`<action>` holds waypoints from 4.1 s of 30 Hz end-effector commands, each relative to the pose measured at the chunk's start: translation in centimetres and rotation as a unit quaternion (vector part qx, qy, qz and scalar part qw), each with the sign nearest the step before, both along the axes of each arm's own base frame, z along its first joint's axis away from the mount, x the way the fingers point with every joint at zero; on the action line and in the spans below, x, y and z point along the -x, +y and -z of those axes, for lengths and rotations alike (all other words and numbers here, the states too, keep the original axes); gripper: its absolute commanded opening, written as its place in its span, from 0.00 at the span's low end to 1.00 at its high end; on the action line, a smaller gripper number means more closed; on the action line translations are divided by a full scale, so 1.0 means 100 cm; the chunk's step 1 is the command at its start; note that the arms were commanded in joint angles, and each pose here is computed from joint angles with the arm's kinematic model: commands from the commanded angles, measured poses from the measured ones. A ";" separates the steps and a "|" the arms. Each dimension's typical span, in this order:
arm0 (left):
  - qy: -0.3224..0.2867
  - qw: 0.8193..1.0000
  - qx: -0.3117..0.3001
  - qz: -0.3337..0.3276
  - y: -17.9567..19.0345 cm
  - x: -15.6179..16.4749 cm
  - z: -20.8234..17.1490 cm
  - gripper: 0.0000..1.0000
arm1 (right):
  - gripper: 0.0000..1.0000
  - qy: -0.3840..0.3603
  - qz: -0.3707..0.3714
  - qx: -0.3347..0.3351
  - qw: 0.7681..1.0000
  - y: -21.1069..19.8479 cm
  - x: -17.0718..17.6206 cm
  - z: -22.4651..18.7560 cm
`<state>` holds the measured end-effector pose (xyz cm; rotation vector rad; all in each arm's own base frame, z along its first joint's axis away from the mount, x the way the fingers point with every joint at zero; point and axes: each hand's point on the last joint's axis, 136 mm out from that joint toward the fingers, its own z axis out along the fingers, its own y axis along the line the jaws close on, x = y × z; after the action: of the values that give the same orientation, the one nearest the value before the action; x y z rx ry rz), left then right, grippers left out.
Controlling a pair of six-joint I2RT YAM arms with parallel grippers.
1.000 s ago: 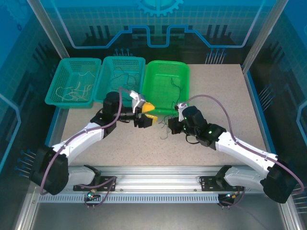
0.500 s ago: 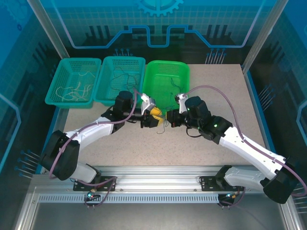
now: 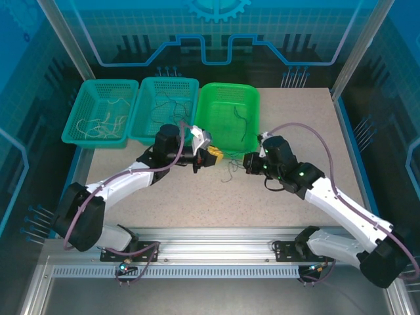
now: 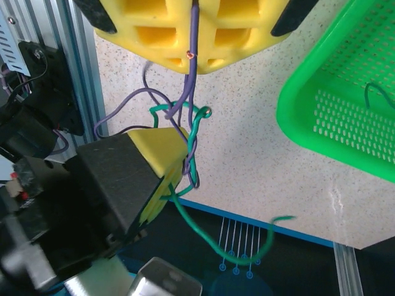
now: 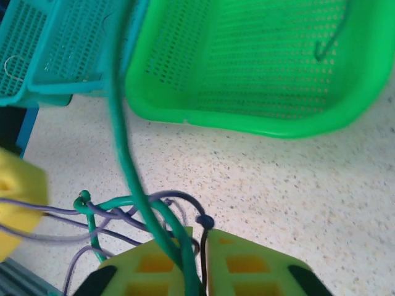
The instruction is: Untangle the cables
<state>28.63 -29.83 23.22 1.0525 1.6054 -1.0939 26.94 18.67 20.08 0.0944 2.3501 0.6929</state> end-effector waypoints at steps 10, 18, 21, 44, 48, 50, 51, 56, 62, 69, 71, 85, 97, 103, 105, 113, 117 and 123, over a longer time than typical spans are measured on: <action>-0.033 0.997 0.047 -0.051 0.021 -0.009 -0.033 0.00 | 0.10 0.109 0.202 0.018 0.973 -0.126 0.028 0.062; -0.033 0.990 0.056 -0.124 0.044 -0.028 -0.040 0.00 | 0.10 0.121 0.227 0.015 0.966 -0.155 0.025 0.058; -0.030 0.989 0.063 -0.133 0.051 -0.029 -0.045 0.00 | 0.02 0.105 0.193 -0.011 0.975 -0.146 0.016 0.052; 0.039 0.951 0.181 -0.247 0.116 -0.077 -0.079 0.00 | 0.03 0.032 0.150 0.010 0.988 -0.119 0.012 0.028; 0.049 0.955 0.171 -0.237 0.117 -0.073 -0.076 0.00 | 0.05 0.037 0.205 -0.094 0.974 -0.142 0.017 0.039; 0.048 0.964 0.167 -0.203 0.099 -0.066 -0.079 0.00 | 0.04 0.052 0.178 -0.101 0.977 -0.131 0.014 0.041; 0.045 0.967 0.164 -0.189 0.090 -0.064 -0.080 0.00 | 0.04 0.058 0.165 -0.097 0.980 -0.125 0.012 0.041; 0.031 0.977 0.154 -0.145 0.057 -0.059 -0.085 0.00 | 0.05 0.059 0.115 -0.057 0.990 -0.103 -0.001 0.037; 0.023 0.980 0.148 -0.128 0.046 -0.055 -0.088 0.00 | 0.05 0.065 0.081 -0.047 0.993 -0.085 0.002 0.054; -0.028 0.990 0.106 -0.083 0.019 -0.033 -0.088 0.00 | 0.03 0.071 0.013 0.047 0.996 -0.057 0.015 0.062; -0.048 0.991 0.101 -0.076 0.017 -0.026 -0.088 0.04 | 0.03 0.055 0.013 0.053 0.997 -0.059 0.013 0.053; -0.084 0.994 0.071 -0.021 0.023 0.023 -0.096 0.47 | 0.03 -0.049 -0.059 0.069 0.995 -0.046 -0.005 -0.021; -0.043 0.998 -0.033 0.022 0.006 0.010 -0.033 0.65 | 0.04 -0.101 -0.187 -0.021 0.977 0.000 0.013 -0.071; -0.040 0.997 -0.052 0.035 0.000 0.001 -0.023 0.64 | 0.04 -0.108 -0.245 -0.038 0.963 0.017 0.026 -0.081; -0.032 0.998 -0.045 0.040 -0.003 0.000 -0.023 0.52 | 0.03 -0.111 -0.241 -0.039 0.963 0.018 0.024 -0.082; -0.040 0.999 -0.002 -0.006 0.004 -0.007 -0.045 0.00 | 0.04 -0.084 -0.140 0.024 0.986 -0.014 0.001 -0.059; -0.029 0.996 0.063 -0.056 0.026 -0.020 -0.073 0.00 | 0.06 -0.030 -0.018 0.033 0.999 -0.060 -0.012 -0.028; -0.016 0.986 0.132 -0.097 0.056 -0.033 -0.099 0.00 | 0.08 0.030 0.081 -0.026 0.996 -0.104 -0.006 0.008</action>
<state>32.15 -25.08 29.74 0.7913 1.5566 -1.0735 28.33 9.23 20.31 0.2005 2.3303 0.6528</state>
